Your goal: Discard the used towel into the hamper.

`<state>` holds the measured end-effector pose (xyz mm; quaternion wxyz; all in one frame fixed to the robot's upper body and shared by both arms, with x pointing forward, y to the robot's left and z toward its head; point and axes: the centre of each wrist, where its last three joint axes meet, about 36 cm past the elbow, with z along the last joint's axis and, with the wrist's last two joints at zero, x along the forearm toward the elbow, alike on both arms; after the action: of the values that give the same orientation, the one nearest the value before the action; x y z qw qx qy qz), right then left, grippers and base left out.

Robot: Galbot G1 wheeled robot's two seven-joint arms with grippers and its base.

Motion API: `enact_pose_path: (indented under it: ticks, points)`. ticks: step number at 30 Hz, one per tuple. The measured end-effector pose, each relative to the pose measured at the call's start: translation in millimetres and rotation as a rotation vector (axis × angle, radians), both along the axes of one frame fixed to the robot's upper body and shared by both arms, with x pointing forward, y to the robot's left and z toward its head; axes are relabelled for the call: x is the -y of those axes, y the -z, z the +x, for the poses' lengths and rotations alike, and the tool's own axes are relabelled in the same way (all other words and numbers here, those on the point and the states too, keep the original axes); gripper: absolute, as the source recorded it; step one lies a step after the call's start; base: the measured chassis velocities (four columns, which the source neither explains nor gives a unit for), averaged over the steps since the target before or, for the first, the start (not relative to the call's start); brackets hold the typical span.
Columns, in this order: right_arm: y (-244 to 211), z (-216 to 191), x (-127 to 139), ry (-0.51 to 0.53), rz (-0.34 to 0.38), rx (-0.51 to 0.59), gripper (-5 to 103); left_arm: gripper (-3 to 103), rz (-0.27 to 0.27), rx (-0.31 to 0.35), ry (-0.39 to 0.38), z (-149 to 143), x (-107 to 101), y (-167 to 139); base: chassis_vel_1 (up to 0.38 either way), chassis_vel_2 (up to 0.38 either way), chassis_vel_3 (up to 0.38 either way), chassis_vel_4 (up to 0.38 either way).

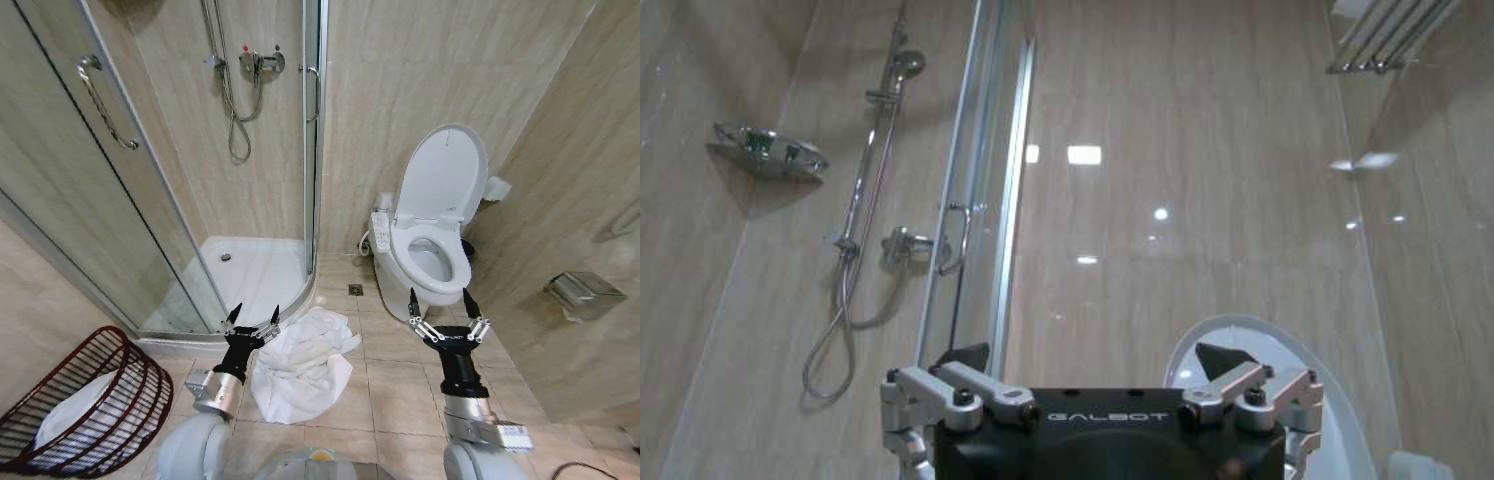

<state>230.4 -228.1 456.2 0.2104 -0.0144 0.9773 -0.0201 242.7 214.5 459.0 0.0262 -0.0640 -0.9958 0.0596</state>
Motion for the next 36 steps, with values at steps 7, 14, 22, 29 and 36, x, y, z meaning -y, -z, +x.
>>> enact_pose_path:
  ticks: [7,14,22,29,36]
  points:
    - [0.7,1.1,-0.7,-0.008,0.007,0.000,100,100,0.000,0.000,0.000,0.0,0.0,0.0,0.000,0.000,0.000,0.000]
    - [3.8,1.4,-2.6,-0.024,0.015,-0.007,100,100,0.000,0.000,0.000,0.0,0.0,0.0,0.000,0.000,0.000,0.000]
    - [1.4,0.3,-1.4,-0.025,0.033,0.002,100,100,0.000,0.000,0.000,0.0,0.0,0.0,0.000,0.000,0.000,0.000]
    - [2.9,0.8,-2.9,-0.057,0.027,0.000,100,100,0.000,0.000,0.000,0.0,0.0,0.0,0.000,0.000,0.000,0.000]
    - [3.6,1.2,-4.3,-0.071,0.029,0.003,100,100,0.000,0.000,0.000,0.0,0.0,0.0,0.000,0.000,0.000,0.000]
